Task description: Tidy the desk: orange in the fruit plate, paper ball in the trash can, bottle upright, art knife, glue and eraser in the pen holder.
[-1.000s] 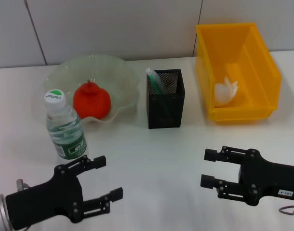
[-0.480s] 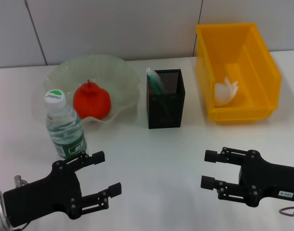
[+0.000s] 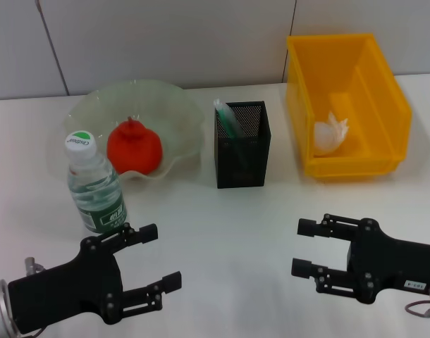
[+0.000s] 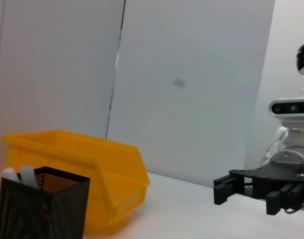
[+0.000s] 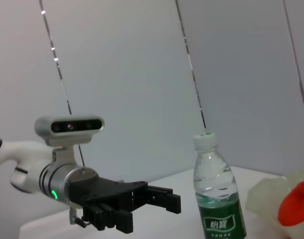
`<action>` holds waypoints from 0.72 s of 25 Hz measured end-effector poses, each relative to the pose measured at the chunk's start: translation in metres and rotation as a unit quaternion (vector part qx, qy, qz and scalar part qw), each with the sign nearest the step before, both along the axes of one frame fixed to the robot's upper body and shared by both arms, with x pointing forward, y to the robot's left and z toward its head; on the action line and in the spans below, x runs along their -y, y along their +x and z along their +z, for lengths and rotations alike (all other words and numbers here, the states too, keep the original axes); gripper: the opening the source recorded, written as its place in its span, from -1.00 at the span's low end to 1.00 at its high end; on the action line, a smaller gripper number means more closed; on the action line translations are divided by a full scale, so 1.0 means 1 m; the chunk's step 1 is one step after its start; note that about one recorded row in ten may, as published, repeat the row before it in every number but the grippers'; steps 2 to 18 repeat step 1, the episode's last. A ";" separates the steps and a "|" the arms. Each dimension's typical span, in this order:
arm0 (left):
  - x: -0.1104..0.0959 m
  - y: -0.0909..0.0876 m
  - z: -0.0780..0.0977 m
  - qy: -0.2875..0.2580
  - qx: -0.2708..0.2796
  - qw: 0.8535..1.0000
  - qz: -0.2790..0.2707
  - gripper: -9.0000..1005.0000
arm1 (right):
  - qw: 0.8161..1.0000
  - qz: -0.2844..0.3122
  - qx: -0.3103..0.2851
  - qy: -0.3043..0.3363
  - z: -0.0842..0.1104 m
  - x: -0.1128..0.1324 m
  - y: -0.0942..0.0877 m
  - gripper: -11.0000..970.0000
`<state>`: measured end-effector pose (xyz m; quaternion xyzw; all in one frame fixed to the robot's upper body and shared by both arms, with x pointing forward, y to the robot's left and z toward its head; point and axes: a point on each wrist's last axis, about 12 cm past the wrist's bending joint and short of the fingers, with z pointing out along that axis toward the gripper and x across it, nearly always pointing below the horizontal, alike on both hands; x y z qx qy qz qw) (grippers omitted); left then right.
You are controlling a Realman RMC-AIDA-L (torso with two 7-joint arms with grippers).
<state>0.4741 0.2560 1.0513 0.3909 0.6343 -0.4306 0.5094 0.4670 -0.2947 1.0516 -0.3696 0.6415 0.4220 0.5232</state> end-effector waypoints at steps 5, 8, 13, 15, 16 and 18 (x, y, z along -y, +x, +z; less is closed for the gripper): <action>0.000 0.000 0.000 0.000 0.000 1.000 0.000 0.69 | 1.000 0.000 0.000 0.000 0.000 0.000 0.000 0.38; 0.000 0.000 0.000 0.000 0.000 1.000 0.000 0.69 | 1.000 0.000 0.000 0.000 0.000 0.000 0.000 0.38; 0.000 0.000 0.000 0.000 0.000 1.000 0.000 0.69 | 1.000 0.000 0.000 0.000 0.000 0.000 0.000 0.38; 0.000 0.000 0.000 0.000 0.000 1.000 0.000 0.69 | 1.000 0.000 0.000 0.000 0.000 0.000 0.000 0.38; 0.000 0.000 0.000 0.000 0.000 1.000 0.000 0.69 | 1.000 0.000 0.000 0.000 0.000 0.000 0.000 0.38; 0.000 0.000 0.000 0.000 0.000 1.000 0.000 0.69 | 1.000 0.000 0.000 0.000 0.000 0.000 0.000 0.38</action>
